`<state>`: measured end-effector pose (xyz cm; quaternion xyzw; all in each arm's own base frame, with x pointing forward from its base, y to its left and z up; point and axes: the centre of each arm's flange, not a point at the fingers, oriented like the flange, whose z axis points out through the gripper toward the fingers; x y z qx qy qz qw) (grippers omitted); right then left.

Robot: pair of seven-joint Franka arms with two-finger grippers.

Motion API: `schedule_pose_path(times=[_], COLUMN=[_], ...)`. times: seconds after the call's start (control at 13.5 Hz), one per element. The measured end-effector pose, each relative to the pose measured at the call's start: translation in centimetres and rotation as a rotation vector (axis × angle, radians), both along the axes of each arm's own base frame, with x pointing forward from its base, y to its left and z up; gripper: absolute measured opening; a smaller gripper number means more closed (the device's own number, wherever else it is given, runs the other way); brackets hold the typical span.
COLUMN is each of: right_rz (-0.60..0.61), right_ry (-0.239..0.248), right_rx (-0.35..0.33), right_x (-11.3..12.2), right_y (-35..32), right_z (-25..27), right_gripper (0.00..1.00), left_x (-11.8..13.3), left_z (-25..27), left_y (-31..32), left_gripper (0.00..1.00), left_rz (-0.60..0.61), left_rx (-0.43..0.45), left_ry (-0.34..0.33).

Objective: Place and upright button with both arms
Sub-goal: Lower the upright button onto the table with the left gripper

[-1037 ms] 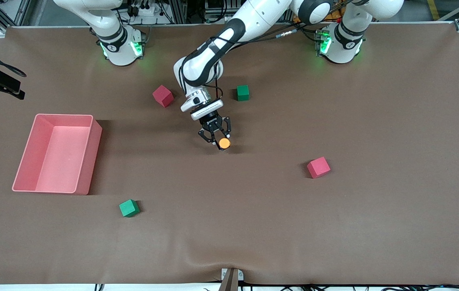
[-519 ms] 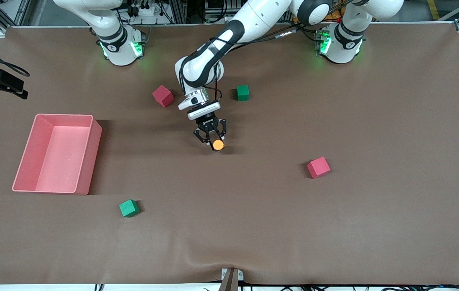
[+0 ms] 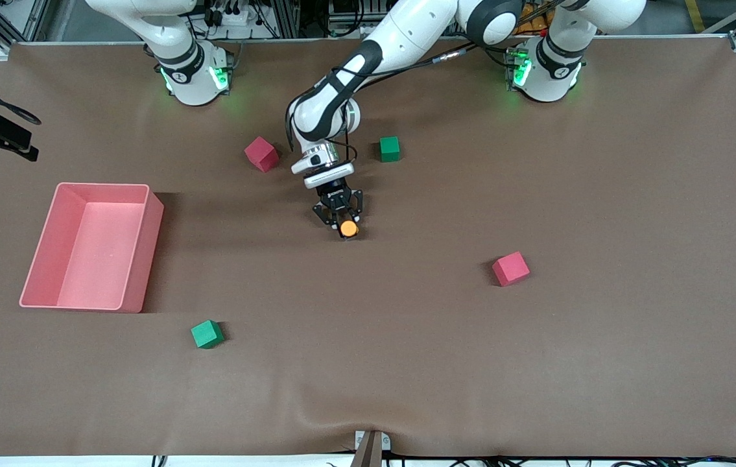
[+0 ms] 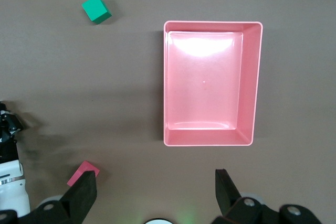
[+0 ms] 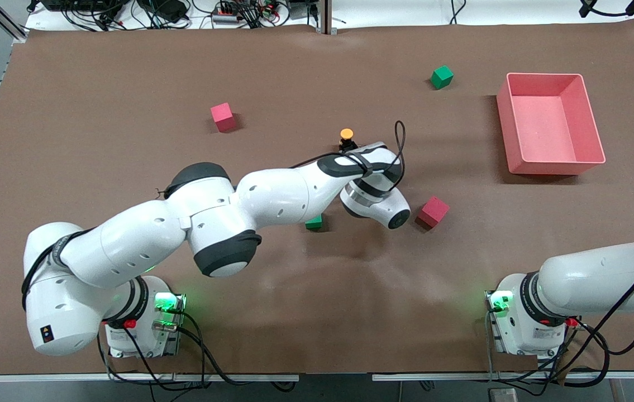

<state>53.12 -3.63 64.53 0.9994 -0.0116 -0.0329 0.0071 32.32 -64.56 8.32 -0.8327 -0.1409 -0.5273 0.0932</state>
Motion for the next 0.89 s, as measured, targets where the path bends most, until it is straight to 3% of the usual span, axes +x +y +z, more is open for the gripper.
schedule_pose_path(times=[0.59,0.81,0.89], right_rz=[0.06,0.06,0.06], right_ry=[0.024,0.026,0.025], right_rx=[0.002,0.002,0.006], right_x=[0.4,0.4,0.4], right_y=[3.1,3.1,3.2], right_z=[-0.9,-0.9,-1.0], right_gripper=[1.0,1.0,1.0], left_x=[-0.2,-0.2,-0.2], left_z=[-0.5,-0.5,-0.5], left_y=[0.2,0.2,0.2], left_gripper=[0.41,0.68,0.69], left_rz=[0.02,0.02,0.02], left_rx=[-0.038,-0.038,-0.038], left_ry=[-0.044,-0.045,-0.046])
